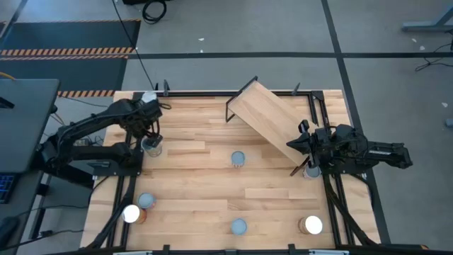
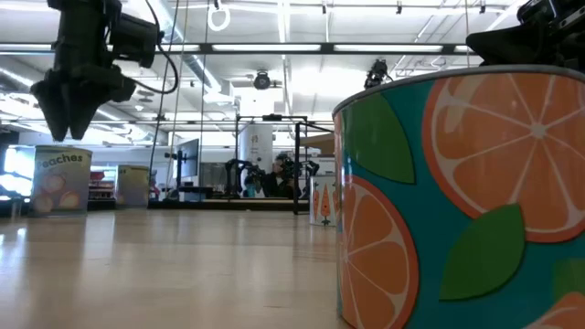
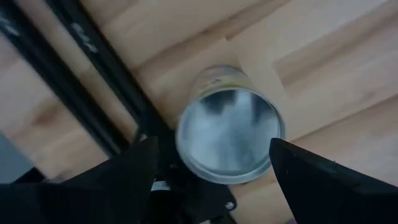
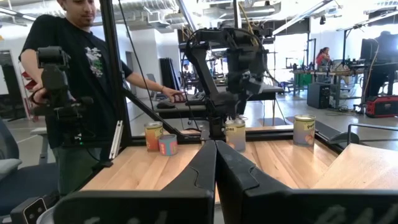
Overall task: Pick and place cans onto a shelf
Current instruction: Put the bottom canned peaches can on the shelf
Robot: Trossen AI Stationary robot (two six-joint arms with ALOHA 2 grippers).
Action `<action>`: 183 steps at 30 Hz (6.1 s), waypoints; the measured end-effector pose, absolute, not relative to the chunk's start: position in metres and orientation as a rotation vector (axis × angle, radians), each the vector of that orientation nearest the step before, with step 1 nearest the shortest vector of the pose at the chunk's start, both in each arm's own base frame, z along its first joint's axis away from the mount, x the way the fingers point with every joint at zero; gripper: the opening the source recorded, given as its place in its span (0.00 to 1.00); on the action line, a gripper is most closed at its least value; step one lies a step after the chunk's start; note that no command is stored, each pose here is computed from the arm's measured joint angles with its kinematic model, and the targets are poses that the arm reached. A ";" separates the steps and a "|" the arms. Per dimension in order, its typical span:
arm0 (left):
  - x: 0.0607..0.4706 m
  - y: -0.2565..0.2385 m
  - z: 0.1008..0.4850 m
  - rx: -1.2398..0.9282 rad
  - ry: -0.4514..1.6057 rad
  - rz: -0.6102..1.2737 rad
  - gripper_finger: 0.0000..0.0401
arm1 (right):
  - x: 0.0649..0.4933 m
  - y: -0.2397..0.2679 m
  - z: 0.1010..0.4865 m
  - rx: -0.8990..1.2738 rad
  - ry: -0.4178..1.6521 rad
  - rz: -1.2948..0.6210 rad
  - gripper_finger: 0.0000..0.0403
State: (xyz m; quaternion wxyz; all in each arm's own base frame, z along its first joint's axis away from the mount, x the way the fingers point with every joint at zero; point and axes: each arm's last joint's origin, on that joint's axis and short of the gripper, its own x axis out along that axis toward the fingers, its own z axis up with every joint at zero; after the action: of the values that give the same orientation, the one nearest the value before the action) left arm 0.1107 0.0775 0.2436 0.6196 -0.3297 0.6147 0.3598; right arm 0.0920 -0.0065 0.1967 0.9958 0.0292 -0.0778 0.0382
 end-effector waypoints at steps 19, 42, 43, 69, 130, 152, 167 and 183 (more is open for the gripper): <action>0.128 0.086 0.231 -0.763 1.441 0.669 0.79 | 0.092 -0.006 0.197 0.058 -0.155 0.077 0.03; 0.121 0.068 0.244 -0.907 1.317 0.772 0.61 | 0.092 -0.006 0.197 0.058 -0.155 0.077 0.03; 0.123 0.067 0.244 -0.899 1.310 0.762 0.59 | 0.092 -0.006 0.197 0.058 -0.155 0.077 0.03; 0.141 0.059 0.233 -0.727 1.424 0.731 0.25 | 0.092 -0.006 0.197 0.058 -0.155 0.077 0.03; 0.143 0.058 0.229 -0.724 1.501 0.691 0.13 | 0.092 -0.006 0.197 0.058 -0.156 0.077 0.03; 0.163 0.056 0.249 -0.812 1.316 0.596 0.00 | 0.092 -0.006 0.197 0.058 -0.155 0.077 0.03; 0.198 0.027 0.251 -0.565 1.310 0.543 0.00 | 0.092 -0.006 0.197 0.058 -0.156 0.077 0.03; 0.213 0.001 0.245 -0.592 1.293 0.561 0.01 | 0.092 -0.006 0.197 0.058 -0.156 0.077 0.03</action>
State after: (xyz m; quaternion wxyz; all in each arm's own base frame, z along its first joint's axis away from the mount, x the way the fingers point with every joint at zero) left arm 0.2126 0.0015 0.2451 0.7220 -0.2680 0.5852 0.2538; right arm 0.0920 -0.0064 0.1967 0.9958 0.0292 -0.0777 0.0383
